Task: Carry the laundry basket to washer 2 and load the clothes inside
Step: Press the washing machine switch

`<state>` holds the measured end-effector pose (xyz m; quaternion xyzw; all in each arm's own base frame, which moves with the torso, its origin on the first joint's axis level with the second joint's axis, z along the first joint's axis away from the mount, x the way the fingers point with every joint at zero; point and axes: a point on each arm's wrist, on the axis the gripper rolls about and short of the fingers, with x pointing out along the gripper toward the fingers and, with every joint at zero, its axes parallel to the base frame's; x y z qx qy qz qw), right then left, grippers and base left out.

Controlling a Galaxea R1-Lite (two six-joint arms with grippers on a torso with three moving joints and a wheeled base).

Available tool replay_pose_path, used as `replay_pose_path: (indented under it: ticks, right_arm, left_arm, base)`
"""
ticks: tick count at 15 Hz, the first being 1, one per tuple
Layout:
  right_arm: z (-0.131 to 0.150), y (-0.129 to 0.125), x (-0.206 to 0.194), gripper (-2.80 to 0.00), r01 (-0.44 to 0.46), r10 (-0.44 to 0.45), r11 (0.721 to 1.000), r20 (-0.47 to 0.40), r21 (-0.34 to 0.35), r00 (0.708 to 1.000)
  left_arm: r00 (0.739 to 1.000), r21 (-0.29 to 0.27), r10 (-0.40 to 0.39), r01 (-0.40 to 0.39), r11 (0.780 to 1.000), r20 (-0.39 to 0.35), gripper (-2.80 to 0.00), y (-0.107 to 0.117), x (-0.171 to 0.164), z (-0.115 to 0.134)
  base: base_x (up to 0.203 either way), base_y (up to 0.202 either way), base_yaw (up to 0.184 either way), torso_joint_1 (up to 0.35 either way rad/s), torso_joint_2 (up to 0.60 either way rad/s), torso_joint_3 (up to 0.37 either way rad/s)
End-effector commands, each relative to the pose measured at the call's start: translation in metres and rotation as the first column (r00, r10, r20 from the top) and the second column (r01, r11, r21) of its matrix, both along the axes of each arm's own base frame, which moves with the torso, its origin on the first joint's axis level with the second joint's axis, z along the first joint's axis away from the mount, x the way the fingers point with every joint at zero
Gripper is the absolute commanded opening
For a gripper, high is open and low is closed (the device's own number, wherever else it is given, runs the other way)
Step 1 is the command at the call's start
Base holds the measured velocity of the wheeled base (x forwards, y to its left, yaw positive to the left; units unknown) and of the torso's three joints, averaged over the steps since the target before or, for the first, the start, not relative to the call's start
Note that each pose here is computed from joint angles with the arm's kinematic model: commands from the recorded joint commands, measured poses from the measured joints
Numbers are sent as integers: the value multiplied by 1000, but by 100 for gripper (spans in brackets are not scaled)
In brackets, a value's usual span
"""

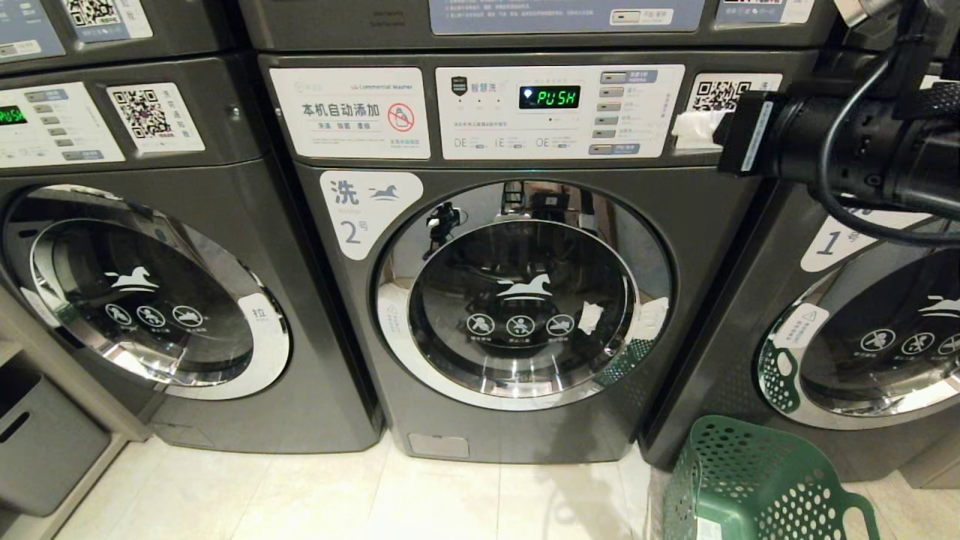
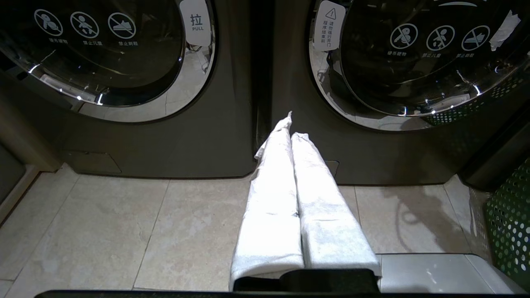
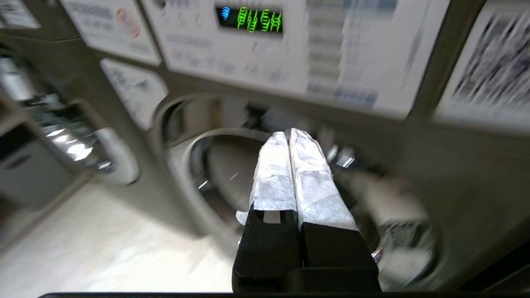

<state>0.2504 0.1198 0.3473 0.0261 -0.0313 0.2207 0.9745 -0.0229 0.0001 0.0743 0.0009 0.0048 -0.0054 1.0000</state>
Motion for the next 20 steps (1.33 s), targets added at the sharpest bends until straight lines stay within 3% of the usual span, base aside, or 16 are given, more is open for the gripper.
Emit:
replay_pose_path:
  ticks: [1,2,4,8,12,17,20]
  right_arm:
    - [1,5,14,-280,40,-28,996,149,-78,988]
    - [3,6,20,-280,81,-49,989,248,-121,967]
    - [-7,7,32,-280,114,-67,983,298,-145,952]
    - [-26,12,43,-280,113,-65,980,268,-166,961]
    - [-24,18,68,-280,142,-95,981,308,-134,947]
    - [-22,22,81,-280,135,-101,982,238,-132,966]
    - [-12,26,90,-280,137,-104,983,247,-122,964]
  left_arm:
    - [1000,0,0,0,1000,0,-280,0,0,0]
    - [1000,0,0,0,1000,0,-280,0,0,0]
    - [1000,0,0,0,1000,0,-280,0,0,0]
    - [1000,0,0,0,1000,0,-280,0,0,0]
    - [1000,0,0,0,1000,0,-280,0,0,0]
    - [1000,0,0,0,1000,0,-280,0,0,0]
    - [1000,0,0,0,1000,0,-280,0,0,0]
  base:
    - [0,0,0,0,0,0]
    - [0,0,0,0,0,0]
    - [0,0,0,0,0,0]
    - [0,0,0,0,0,0]
    - [0,0,0,0,0,0]
    - [0,0,0,0,0,0]
    - [0,0,0,0,0,0]
